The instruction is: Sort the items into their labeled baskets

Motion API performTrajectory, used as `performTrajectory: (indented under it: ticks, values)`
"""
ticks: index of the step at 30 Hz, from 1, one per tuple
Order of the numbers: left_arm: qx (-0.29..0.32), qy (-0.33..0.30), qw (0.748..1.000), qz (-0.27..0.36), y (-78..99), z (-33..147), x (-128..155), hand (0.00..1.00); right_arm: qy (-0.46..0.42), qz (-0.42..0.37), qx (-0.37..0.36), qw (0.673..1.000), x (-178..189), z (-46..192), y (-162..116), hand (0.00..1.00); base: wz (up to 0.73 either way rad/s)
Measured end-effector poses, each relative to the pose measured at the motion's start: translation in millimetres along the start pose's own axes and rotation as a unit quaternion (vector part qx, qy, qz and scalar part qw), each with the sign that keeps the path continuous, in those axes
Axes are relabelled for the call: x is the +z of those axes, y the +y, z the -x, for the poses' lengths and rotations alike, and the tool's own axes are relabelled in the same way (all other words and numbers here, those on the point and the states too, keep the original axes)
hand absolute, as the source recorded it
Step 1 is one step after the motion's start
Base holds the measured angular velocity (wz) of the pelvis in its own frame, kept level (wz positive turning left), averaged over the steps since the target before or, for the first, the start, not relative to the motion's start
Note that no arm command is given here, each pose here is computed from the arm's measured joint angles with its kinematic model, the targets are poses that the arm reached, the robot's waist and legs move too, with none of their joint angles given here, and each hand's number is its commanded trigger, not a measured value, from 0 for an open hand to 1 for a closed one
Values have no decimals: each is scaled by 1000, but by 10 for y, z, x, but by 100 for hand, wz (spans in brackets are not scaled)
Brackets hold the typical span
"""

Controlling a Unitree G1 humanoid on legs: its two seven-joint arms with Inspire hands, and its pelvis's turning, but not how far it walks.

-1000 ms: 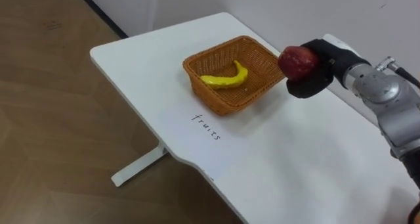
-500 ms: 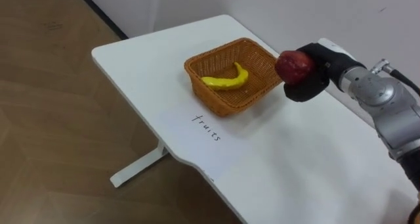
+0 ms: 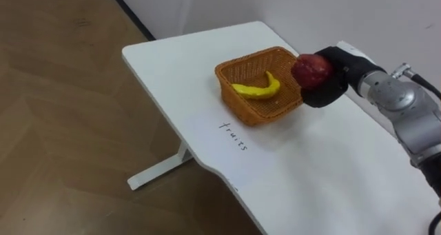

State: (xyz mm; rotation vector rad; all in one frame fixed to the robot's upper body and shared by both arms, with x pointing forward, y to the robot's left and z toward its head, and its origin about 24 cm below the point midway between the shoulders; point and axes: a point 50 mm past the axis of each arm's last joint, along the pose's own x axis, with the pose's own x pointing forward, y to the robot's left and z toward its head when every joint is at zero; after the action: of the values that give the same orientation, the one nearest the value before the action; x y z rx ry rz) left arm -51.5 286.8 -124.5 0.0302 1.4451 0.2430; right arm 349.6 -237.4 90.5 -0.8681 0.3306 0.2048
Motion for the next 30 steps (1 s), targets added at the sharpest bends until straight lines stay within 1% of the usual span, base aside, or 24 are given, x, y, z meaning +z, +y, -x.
performTrajectory:
  ticks: [6, 11, 12, 13, 14, 15, 23, 30]
  values:
    - [0, 1, 1000, 0, -1, 0, -4, 0, 14, 0, -11, 1000, 6, -51, -98, 100, 2]
    - [1, -1, 1000, 0, 1, -3, 12, 0, 17, 0, -21, 1000, -12, -55, -95, 100, 3]
    - [2, -3, 1000, 0, 3, -5, 25, 0, 21, 4, -24, 999, -31, -56, -89, 78, 0]
    - [4, -5, 1000, -1, 6, -8, 39, 0, 26, 6, -24, 999, -54, -57, -86, 66, 5]
    - [5, -7, 1000, -1, 7, -10, 50, 0, 30, 6, -26, 999, -76, -57, -90, 5, 5]
    - [6, -7, 1000, -1, 8, -11, 54, 0, 32, 6, -27, 999, -86, -56, -94, 0, 7]
    - [20, -9, 1000, -4, 82, 2, 71, 0, 38, 19, -42, 998, -114, -53, -102, 0, 9]
    - [22, -4, 1000, -2, 95, -3, 46, 0, 22, 36, -68, 997, 29, -63, -298, 0, 0]
